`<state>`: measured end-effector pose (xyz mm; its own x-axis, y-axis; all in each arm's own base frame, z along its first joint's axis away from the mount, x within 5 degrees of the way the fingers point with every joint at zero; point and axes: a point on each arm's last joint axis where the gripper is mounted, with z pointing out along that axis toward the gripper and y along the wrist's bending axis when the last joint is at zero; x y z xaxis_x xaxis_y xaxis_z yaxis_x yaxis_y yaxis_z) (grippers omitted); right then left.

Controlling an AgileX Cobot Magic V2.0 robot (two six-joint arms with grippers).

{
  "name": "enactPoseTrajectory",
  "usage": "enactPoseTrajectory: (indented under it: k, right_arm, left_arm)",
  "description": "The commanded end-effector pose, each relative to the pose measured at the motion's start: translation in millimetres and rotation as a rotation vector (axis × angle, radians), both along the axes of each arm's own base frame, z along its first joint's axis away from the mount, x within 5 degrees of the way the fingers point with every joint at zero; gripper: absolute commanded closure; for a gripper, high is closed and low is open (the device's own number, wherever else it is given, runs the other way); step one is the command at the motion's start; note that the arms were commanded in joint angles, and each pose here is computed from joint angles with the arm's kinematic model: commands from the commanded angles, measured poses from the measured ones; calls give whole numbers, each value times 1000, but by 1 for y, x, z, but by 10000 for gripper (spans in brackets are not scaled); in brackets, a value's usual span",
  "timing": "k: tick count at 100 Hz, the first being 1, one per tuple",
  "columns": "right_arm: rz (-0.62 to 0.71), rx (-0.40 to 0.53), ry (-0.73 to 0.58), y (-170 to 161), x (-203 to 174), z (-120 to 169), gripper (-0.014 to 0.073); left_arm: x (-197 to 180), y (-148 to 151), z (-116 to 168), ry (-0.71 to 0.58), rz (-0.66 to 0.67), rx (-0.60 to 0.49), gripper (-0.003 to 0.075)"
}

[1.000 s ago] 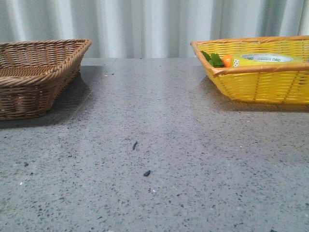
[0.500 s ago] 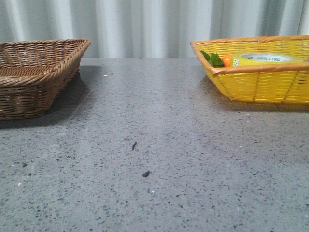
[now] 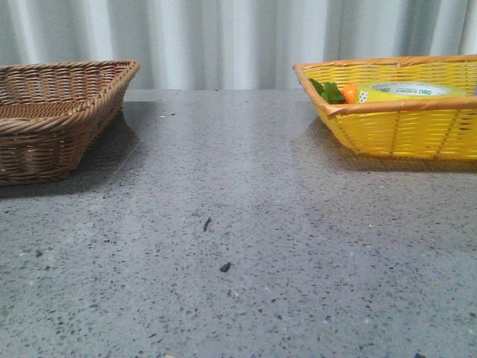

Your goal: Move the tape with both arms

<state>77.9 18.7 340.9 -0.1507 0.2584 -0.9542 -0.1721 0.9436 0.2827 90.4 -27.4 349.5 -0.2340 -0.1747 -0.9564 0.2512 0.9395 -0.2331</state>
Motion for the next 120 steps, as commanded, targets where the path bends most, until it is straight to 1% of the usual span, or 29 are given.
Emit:
enactPoseTrajectory:
  k: [1,7,10,13,15,17,27,30,31,40,42,47,60,66,81,97,120]
  right_arm:
    - [20,-52,1,1,16,36,429]
    - [44,-59,52,3,30,47,319]
    - [56,-65,63,4,36,55,260]
    - [72,-74,92,6,43,58,232]
    - [84,-90,97,7,47,65,202]
    - [98,-100,112,8,53,69,191]
    - [161,-115,196,14,80,84,188]
    - [184,-121,240,16,90,85,188]
    - [183,-121,230,16,89,88,188]
    - [249,-137,349,21,117,93,188]
    - [271,-141,398,22,127,90,188]
    - [302,-151,453,24,141,93,188]
    - [352,-156,577,28,182,83,188]
    - [357,-156,603,28,198,78,188]
    - [351,-157,693,28,236,51,188]
    - [335,-187,763,28,260,22,188]
    - [324,-175,810,28,281,-4,188]
  left_arm:
    - [12,-6,23,-28,-45,-1,386]
    - [19,-12,23,-5,-85,2,306]
    - [21,-14,23,2,-101,3,290]
    - [24,-17,22,14,-117,3,288]
    - [24,-18,22,13,-126,2,290]
    - [25,-20,22,17,-137,1,293]
    - [28,-26,19,34,-178,4,294]
    - [28,-28,19,33,-188,4,294]
    - [28,-28,19,31,-189,4,294]
    - [28,-30,20,22,-201,1,294]
    - [28,-30,20,21,-200,-2,294]
    - [28,-30,21,19,-199,-3,294]
    - [28,-29,21,16,-198,-4,294]
    - [28,-29,21,14,-197,-5,294]
    - [28,-29,21,14,-197,-5,294]
    - [28,-29,21,14,-197,-5,294]
    - [28,-29,21,14,-197,-5,294]
